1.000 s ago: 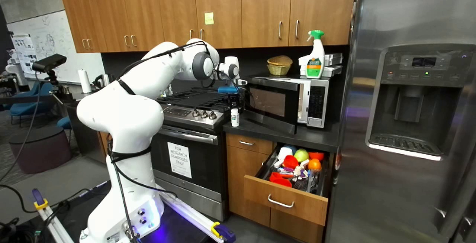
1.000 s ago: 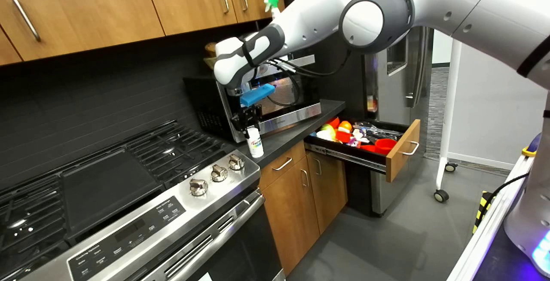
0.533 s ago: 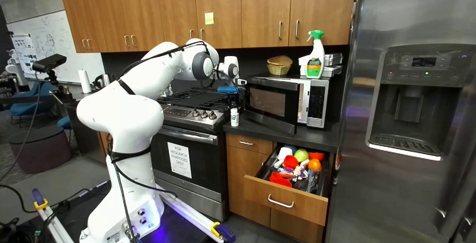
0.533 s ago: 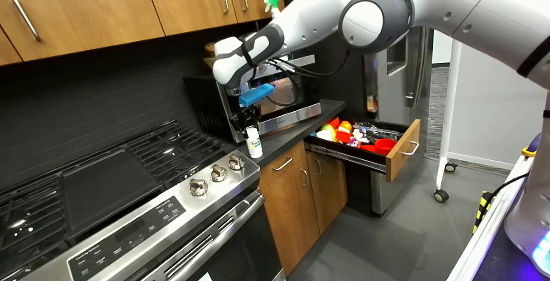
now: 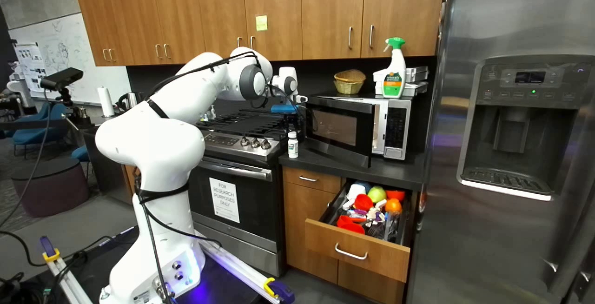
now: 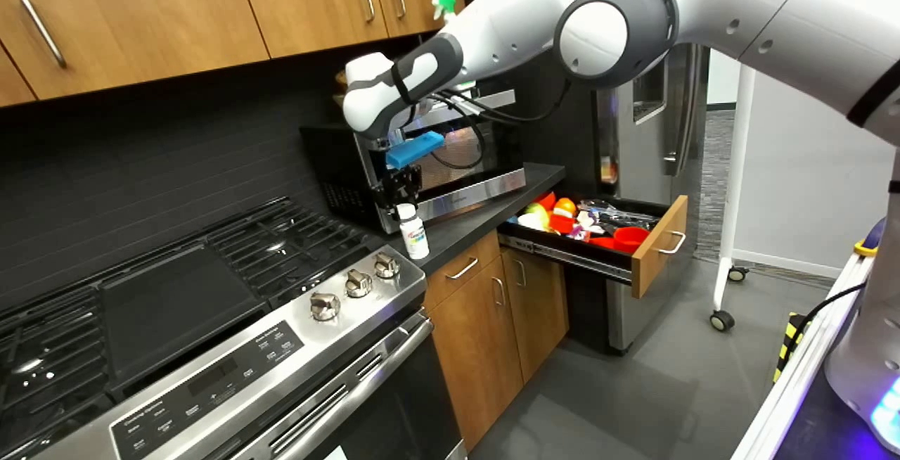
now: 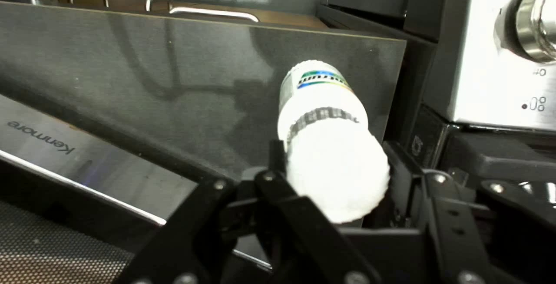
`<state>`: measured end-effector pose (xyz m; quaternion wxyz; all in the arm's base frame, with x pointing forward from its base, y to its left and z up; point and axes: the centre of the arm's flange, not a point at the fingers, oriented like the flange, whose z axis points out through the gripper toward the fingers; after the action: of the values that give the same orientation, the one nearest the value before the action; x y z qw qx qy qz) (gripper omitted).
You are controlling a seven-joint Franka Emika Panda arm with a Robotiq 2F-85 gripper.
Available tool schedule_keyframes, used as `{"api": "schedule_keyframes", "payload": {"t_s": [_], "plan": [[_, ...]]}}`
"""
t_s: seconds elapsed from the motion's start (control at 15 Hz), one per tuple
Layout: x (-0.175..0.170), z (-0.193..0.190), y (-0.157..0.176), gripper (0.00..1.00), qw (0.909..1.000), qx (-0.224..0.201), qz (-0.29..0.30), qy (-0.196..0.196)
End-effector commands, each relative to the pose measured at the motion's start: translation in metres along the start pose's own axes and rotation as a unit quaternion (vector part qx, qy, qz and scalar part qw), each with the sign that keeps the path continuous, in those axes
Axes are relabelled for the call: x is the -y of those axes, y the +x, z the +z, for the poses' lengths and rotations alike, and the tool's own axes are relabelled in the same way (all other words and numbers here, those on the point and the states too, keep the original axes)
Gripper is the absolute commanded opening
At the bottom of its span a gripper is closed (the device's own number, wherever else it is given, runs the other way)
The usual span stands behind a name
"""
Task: Take the lid off of the white bottle
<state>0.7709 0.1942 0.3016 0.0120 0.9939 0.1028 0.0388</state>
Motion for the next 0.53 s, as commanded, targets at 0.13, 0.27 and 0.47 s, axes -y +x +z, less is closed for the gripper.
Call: {"api": "schedule_keyframes", "payload": {"t_s": [0.13, 0.27, 0.47], "plan": [[0.0046, -0.0141, 0.0061, 0.32, 1.0, -0.002, -0.004, -0.006], [0.0056, -0.0174, 0.0043, 0.32, 1.0, -0.002, -0.004, -0.006], [0.0084, -0.0209, 0.0015, 0.32, 1.0, -0.001, -0.005, -0.007]]}}
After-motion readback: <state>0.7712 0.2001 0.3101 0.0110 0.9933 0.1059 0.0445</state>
